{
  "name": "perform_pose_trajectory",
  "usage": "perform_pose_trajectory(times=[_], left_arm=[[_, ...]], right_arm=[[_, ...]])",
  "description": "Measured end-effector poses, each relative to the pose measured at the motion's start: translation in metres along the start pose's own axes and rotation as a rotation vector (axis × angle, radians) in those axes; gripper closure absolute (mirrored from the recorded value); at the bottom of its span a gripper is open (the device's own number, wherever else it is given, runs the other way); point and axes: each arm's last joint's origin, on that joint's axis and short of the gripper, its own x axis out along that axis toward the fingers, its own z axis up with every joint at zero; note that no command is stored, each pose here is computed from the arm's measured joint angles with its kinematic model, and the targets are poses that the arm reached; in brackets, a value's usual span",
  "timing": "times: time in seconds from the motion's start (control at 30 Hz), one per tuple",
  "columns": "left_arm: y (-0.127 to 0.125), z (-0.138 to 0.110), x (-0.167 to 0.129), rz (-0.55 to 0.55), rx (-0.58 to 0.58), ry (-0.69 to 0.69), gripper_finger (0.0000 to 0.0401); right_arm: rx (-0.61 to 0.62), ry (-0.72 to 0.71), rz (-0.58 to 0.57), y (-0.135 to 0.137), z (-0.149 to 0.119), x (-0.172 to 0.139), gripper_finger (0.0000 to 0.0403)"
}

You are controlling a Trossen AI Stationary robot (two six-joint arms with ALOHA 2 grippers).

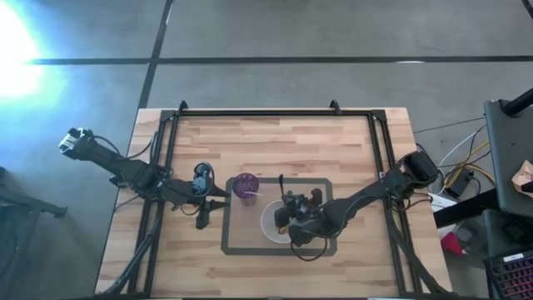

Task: Pick & Place Utensil
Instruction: Put the blue fork on the white bowl

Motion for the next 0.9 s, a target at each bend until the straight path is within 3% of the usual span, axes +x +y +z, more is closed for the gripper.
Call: perform_pose_trajectory(times=[0.2,0.9], left_arm=[[0.0,0.0,0.0,0.0,0.017,0.0,0.0277],[0.0,0.0,0.0,0.0,0.018,0.0,0.0277]], right_arm=[[-0.076,0.007,-0.047,0.002,0.006,0.005,0.039],[-0.092,-0.12,-0.069,0.018,0.021,0.012,0.039]])
